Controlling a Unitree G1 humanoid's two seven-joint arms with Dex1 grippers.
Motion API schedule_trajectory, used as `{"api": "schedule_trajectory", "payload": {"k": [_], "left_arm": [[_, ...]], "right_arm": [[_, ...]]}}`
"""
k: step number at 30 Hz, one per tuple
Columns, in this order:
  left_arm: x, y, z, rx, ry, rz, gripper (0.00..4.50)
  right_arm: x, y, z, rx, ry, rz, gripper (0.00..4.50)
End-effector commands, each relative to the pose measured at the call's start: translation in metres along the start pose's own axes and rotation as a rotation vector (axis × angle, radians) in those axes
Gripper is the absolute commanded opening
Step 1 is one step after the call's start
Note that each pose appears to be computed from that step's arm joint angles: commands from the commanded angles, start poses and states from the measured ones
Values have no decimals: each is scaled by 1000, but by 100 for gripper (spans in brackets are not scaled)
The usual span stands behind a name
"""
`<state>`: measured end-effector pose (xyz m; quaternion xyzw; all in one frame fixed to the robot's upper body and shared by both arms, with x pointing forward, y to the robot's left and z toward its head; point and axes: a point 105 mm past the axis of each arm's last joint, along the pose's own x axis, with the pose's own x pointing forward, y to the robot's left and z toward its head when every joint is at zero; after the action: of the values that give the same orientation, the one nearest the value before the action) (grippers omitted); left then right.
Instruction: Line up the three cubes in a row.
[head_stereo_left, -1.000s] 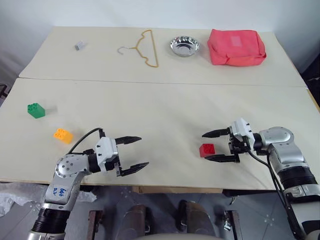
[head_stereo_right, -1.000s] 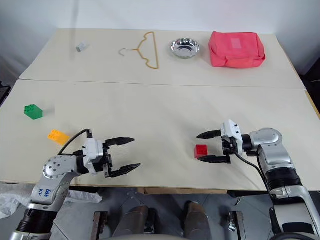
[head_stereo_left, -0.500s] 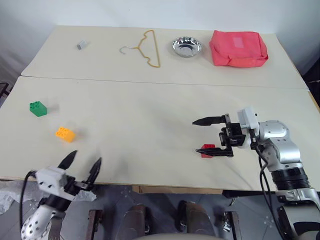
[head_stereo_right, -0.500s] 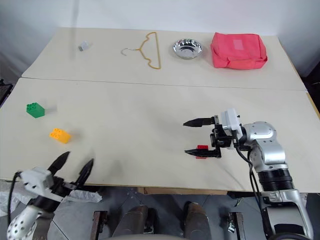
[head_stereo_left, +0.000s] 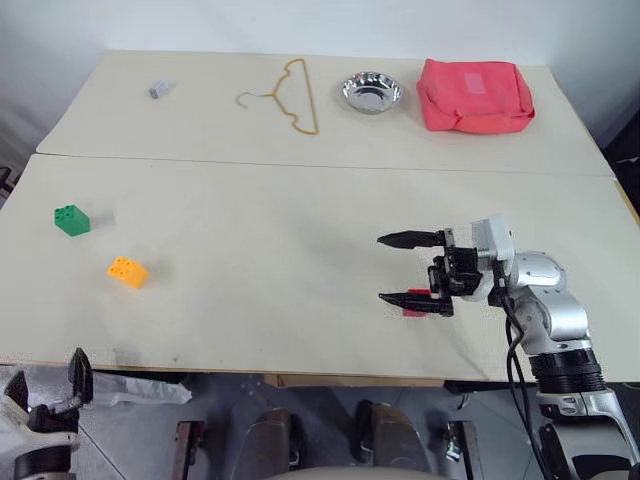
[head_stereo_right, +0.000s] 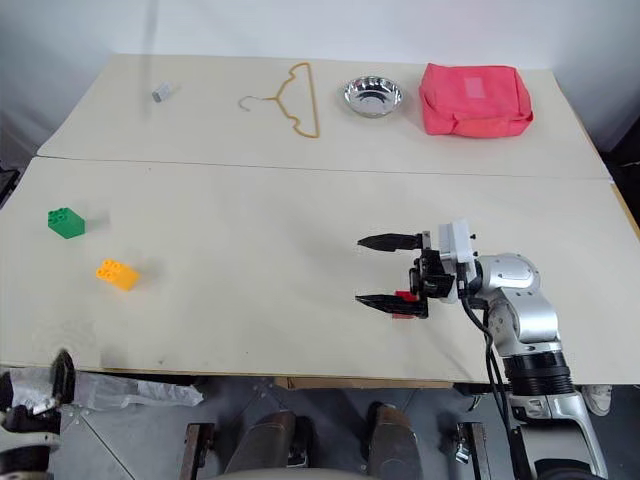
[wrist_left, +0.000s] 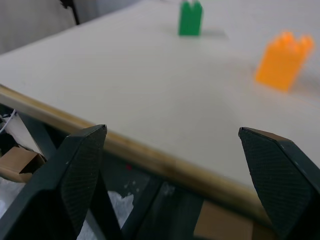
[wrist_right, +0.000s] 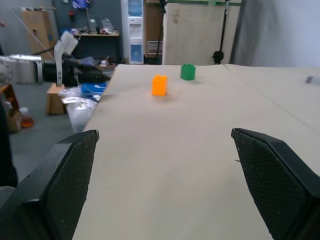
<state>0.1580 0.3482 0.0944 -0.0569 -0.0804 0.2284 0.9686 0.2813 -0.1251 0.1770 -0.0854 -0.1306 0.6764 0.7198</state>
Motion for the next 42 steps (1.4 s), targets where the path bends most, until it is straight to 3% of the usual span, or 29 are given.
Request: {"api": "schedule_trajectory", "payload": {"k": [1,9,13,21,28,31,39,42], "left_arm": [[22,-8,22,38,9,-2,450],[137,-9,76,110,120,68,450],[178,-27,78,135,176,-8,450],[210,-33,66,245,241,1,450],[223,-33,58,227,285,4,450],[225,-31,56,195,304,14,392],[219,-33,56,231,363,-46,147],[220,-44,88,221,201,-176,148]], "right_arm": [[-7,-2,7,-50,0,-27,446],[-4,-4,10,-70,-34,-68,446],[2,-8,13,-92,-67,-114,446],[6,-6,15,-96,-77,-142,446],[5,0,13,-88,-67,-166,446],[7,1,12,-86,-68,-164,450],[7,-3,14,-97,-58,-150,450],[-1,-8,16,-116,-36,-168,450]]}}
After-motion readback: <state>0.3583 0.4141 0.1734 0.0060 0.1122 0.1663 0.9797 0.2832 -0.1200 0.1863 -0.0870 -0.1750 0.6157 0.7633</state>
